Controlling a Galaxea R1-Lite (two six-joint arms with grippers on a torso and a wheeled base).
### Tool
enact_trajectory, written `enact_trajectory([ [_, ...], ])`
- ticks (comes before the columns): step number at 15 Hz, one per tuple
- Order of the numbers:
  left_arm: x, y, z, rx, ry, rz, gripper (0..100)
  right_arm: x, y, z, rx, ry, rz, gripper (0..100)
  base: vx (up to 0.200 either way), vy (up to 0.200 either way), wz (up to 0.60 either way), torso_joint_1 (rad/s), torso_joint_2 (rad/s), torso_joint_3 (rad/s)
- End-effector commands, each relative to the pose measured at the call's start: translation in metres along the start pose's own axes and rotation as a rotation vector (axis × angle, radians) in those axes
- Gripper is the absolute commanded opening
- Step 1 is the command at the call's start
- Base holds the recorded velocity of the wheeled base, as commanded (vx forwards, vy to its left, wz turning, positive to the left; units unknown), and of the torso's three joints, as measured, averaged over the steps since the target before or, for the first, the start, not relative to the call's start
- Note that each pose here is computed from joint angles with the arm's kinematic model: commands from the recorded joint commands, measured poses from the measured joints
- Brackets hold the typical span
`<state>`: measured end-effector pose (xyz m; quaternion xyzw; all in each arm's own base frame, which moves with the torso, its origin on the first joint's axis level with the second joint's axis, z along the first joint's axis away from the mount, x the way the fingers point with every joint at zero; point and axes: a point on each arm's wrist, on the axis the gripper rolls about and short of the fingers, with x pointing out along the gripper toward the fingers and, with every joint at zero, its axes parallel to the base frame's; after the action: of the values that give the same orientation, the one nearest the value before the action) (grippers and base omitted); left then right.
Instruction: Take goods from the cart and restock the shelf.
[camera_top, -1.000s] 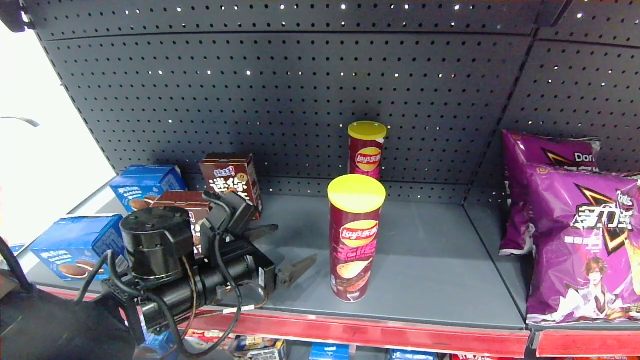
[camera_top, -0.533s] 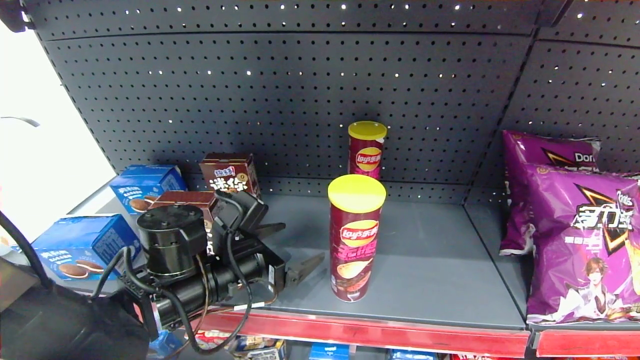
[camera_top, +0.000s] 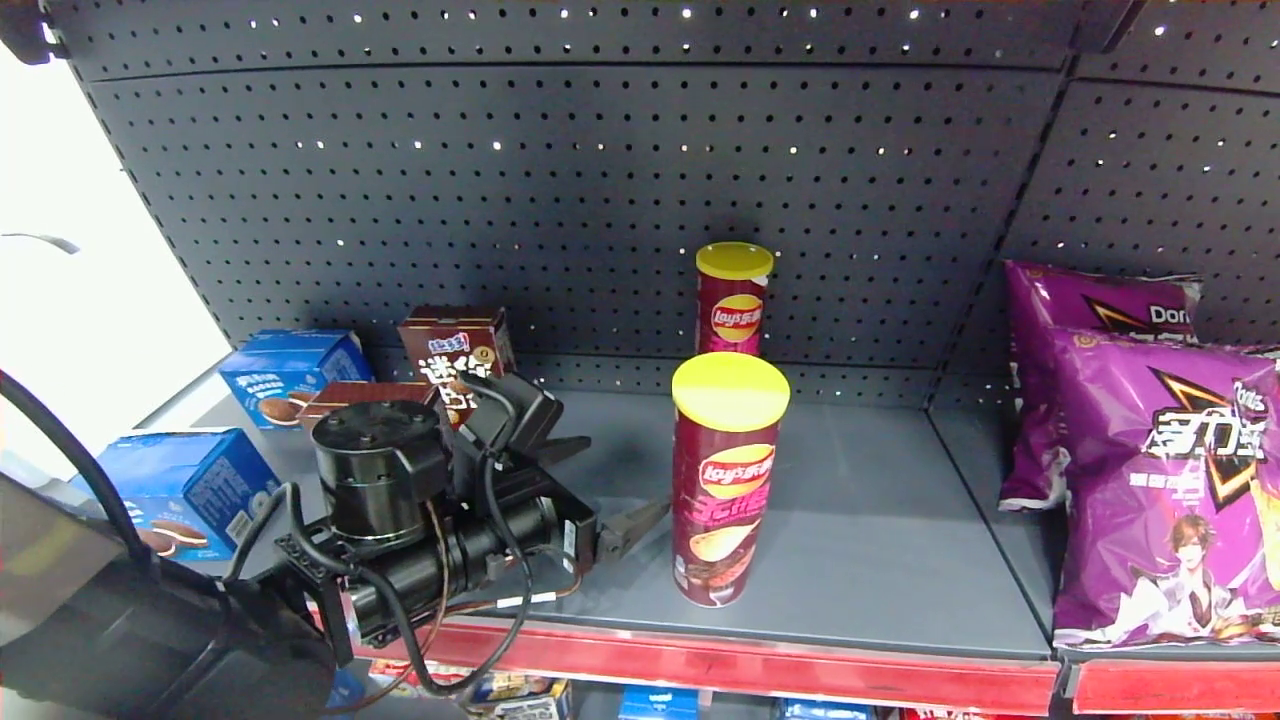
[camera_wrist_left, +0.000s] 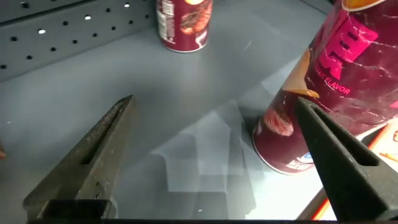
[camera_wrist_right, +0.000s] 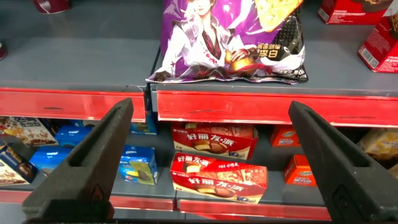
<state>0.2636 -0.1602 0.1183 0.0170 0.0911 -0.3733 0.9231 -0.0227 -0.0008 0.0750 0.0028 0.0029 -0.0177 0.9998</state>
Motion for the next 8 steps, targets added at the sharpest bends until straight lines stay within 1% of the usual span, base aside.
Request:
enact_trajectory([
  [1, 0.0008, -0.0029, 0.0007, 0.002, -0.003, -0.01, 100, 0.0001, 0.0, 0.0, 0.0, 0.002, -0.002, 100, 0.0, 0.0, 0.0, 0.0, 0.0, 0.0],
  [8, 0.0044, -0.003, -0.0001, 0.003, -0.001, -0.013, 100, 0.0001, 0.0, 0.0, 0.0, 0.002, -0.002, 100, 0.0, 0.0, 0.0, 0.0, 0.0, 0.0],
])
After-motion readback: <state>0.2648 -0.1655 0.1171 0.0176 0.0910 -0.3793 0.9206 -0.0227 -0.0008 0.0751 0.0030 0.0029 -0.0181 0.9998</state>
